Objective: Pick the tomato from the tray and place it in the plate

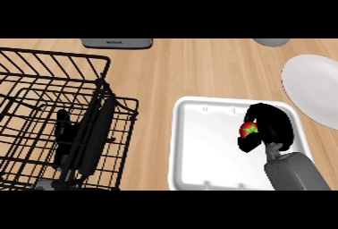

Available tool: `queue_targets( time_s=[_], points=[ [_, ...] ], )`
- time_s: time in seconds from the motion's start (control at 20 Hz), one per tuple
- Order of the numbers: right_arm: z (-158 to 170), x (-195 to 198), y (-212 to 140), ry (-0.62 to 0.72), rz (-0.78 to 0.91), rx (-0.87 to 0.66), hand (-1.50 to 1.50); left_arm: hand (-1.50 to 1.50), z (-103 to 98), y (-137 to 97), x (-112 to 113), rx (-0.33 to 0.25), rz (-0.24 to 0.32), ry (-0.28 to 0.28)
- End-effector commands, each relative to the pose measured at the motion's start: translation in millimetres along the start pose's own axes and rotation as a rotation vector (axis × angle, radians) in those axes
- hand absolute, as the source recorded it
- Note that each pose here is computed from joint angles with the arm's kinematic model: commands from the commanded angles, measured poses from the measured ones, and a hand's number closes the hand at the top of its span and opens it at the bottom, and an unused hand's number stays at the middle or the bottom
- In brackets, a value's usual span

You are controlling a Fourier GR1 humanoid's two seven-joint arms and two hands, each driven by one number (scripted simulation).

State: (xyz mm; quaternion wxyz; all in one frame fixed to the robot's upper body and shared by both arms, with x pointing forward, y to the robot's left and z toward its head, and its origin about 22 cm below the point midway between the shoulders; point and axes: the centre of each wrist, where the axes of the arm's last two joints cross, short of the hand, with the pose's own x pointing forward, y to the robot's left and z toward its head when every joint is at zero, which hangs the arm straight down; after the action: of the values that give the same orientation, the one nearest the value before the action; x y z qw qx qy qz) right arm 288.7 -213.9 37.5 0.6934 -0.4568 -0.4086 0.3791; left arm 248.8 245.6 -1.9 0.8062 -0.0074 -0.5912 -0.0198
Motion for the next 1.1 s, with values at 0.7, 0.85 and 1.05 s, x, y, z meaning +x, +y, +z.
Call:
queue_targets(
  time_s=[0.7,0.85,1.05],
  points=[
    [-83,57,-141,0.648,-0.414,-0.905,1.50,0.00,-12,-37,3,-0.106,-0.033,0.044],
    [-91,43,-145,0.708,-0.459,-0.981,1.50,0.00,-12,-30,-3,-0.085,-0.009,0.051],
    [-96,31,-147,0.703,-0.538,-1.104,1.50,0.00,-12,-22,-2,-0.062,-0.014,0.051]
  ],
)
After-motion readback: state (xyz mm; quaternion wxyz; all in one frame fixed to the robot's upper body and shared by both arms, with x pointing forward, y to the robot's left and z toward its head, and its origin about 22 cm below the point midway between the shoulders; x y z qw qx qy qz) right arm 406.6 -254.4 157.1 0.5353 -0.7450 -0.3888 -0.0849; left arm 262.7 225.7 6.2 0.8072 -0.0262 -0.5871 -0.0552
